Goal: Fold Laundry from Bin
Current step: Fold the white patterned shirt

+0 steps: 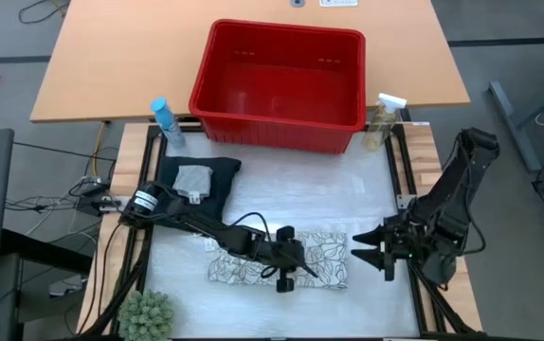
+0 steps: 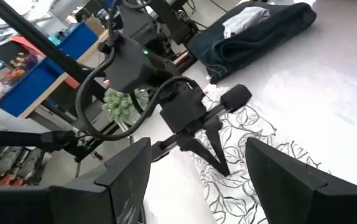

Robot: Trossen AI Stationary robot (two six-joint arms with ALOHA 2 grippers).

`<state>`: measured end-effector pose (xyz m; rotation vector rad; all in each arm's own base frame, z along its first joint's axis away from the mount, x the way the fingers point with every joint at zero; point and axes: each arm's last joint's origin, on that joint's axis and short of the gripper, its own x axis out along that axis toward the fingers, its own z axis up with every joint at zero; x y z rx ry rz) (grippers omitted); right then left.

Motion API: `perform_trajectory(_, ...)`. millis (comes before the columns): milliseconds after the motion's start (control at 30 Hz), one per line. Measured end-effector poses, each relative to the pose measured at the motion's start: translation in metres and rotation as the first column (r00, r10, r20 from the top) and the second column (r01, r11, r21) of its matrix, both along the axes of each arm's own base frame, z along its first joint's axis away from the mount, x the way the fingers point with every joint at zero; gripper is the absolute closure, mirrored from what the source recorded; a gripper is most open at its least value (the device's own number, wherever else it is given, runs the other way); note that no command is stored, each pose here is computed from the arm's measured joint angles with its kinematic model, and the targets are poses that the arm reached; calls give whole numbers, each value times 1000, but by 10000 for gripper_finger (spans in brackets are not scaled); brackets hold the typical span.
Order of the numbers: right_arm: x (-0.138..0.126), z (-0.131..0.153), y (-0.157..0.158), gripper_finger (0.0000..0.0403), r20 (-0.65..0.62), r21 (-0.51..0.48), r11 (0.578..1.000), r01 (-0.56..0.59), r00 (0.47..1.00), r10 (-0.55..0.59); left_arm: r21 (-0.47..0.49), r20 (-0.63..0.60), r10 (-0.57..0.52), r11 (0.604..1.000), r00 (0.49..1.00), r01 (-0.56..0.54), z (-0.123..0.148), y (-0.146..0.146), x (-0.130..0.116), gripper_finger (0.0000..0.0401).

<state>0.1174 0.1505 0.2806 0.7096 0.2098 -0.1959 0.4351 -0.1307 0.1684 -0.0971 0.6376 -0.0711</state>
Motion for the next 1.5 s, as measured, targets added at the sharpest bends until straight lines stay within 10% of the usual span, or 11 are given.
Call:
perform_trajectory(567, 24, -61, 34, 117, -113, 226, 953, 202, 977, -180, -40, -25, 62, 997, 998, -63, -19, -1, 4, 401)
perform_trajectory(1500, 50, -170, 64, 117, -357, 286, 867, 409, 885, -299, -117, 38, -33, 992, 999, 37, 13, -4, 16, 401)
